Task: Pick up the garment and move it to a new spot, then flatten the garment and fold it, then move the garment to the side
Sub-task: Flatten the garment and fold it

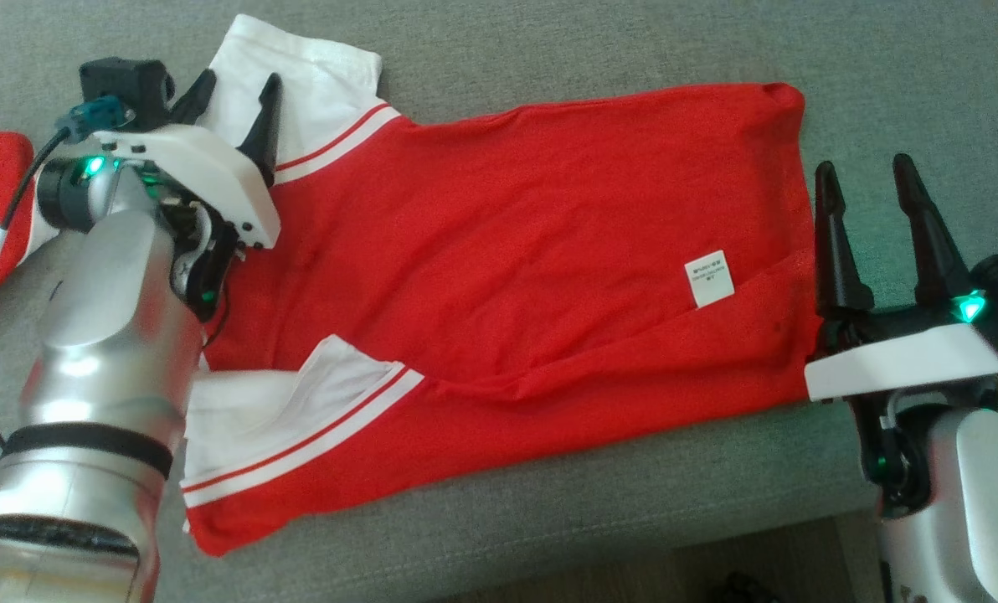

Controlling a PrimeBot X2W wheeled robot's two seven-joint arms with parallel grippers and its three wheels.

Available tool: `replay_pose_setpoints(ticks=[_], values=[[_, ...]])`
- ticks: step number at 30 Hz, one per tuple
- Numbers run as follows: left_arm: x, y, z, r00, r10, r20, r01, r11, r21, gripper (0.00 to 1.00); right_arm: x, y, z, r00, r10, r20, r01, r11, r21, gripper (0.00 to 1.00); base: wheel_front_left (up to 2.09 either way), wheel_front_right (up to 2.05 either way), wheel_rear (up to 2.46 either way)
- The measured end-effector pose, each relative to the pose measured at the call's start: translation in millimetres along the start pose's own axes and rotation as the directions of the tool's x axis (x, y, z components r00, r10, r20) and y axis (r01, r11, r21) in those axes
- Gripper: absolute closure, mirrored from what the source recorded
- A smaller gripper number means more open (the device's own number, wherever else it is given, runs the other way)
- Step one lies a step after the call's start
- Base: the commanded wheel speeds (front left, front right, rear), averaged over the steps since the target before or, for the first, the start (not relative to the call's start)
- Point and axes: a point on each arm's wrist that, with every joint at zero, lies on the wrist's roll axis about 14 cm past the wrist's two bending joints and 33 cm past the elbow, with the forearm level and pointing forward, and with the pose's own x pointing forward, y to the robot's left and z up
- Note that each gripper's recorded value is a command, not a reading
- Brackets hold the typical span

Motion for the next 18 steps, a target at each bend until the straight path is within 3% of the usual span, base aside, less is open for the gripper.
replay_pose_setpoints(ticks=[1,2,3,14,18], values=[[0.5,1.9,-2.8,1.0,0.006,-0.009,-0.006,1.0,-0.004,0.3,-0.2,-1.9,-0.3,1.0,-0.006,-0.001,0.006,1.0,-0.001,0.0,0.0,0.0,0.0],[1.2,3.3,-3.0,1.0,0.009,-0.009,-0.009,1.0,-0.006,0.87,-0.3,-3.5,-0.7,1.0,-0.01,-0.002,0.01,1.0,-0.001,0.0,0.0,0.0,0.0],[1.8,5.1,-2.6,1.0,0.014,-0.009,-0.014,1.0,-0.007,1.0,-0.2,-4.6,-0.8,1.0,-0.013,-0.003,0.013,1.0,-0.001,0.0,0.0,0.0,0.0],[-2.3,9.2,18.1,0.996,0.027,0.09,-0.029,1.0,0.013,1.0,22.3,-18.8,17.0,0.998,-0.046,0.032,0.046,0.999,-0.007,0.0,0.0,0.0,0.0],[-5.1,10.0,35.5,0.99,0.028,0.139,-0.031,0.999,0.015,1.0,44.7,-21.3,10.6,0.999,-0.021,-0.041,0.019,0.999,-0.048,0.0,0.0,0.0,0.0]])
